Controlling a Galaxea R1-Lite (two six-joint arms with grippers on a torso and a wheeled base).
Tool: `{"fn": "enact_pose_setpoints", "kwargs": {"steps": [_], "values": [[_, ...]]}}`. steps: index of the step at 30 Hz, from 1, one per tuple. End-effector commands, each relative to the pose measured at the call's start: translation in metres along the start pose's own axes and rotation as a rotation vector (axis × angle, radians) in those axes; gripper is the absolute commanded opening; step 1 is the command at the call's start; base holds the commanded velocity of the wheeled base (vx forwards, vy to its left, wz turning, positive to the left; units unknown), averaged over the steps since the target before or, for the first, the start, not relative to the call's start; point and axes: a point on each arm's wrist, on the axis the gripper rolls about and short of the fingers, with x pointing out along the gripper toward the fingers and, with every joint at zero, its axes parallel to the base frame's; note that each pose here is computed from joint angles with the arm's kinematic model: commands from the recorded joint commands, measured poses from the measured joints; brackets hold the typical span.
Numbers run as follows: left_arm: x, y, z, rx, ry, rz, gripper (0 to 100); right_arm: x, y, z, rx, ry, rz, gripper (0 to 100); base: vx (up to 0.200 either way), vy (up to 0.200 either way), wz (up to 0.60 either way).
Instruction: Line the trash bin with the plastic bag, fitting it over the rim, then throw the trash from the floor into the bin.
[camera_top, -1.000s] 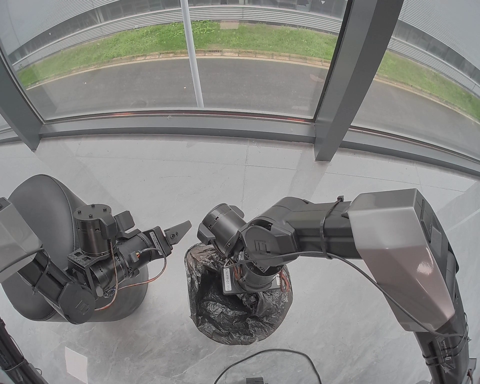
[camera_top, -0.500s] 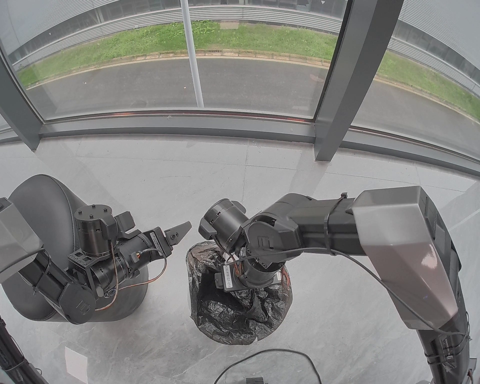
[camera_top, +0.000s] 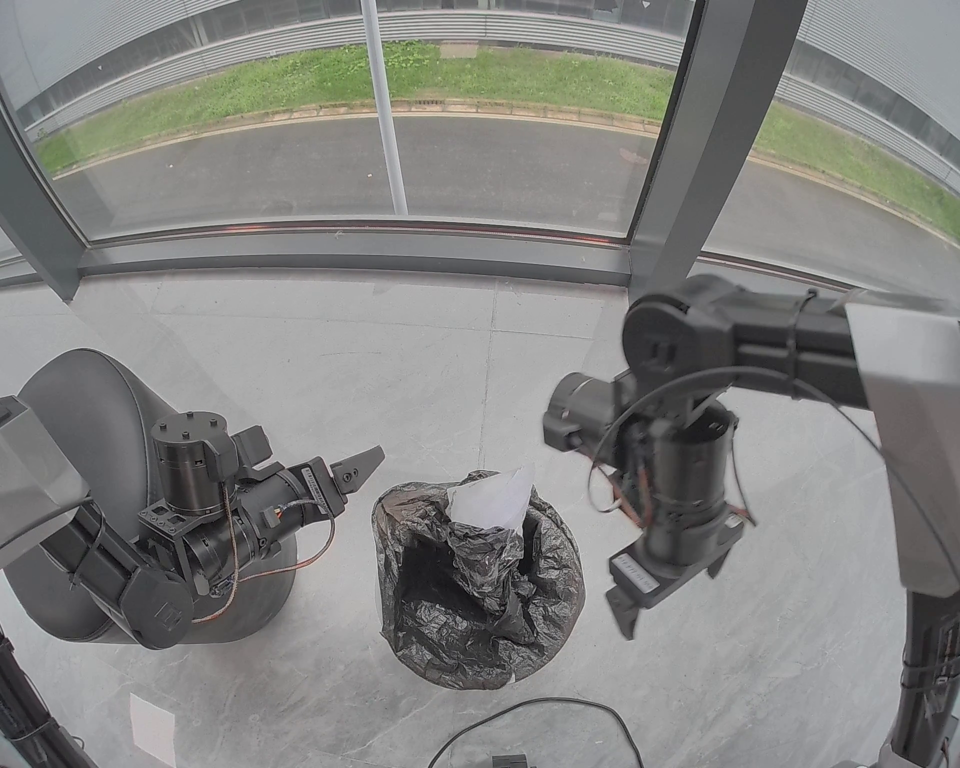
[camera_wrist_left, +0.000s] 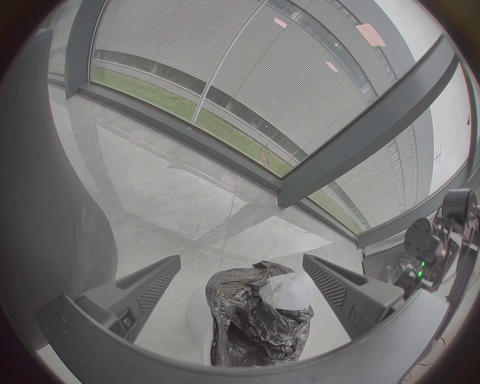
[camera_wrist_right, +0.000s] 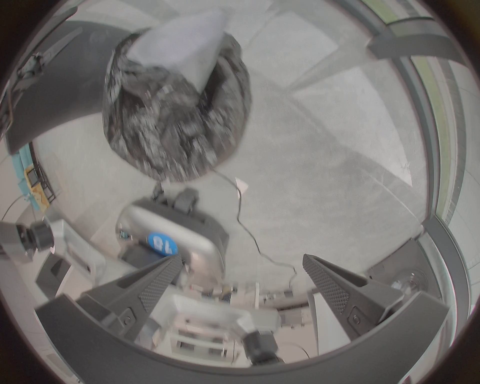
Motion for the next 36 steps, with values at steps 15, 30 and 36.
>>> {"fn": "enact_pose_setpoints", "kwargs": {"steps": [15,30,36], "values": [[0.005,0.003,-0.006,-0.001,0.023,0.01,100,-0.012,-0.075,-0.049,-0.106,-1.448,-0.012,100,0.0,0.0,0.0],[0.007,0.004,-0.009,0.0,0.031,0.014,100,0.042,0.022,0.031,0.014,-1.522,0.179,100,0.0,0.0,0.0],[0.008,0.004,-0.009,-0.001,0.032,0.015,100,0.047,0.051,0.043,0.013,-1.519,0.232,100,0.0,0.0,0.0]]}}
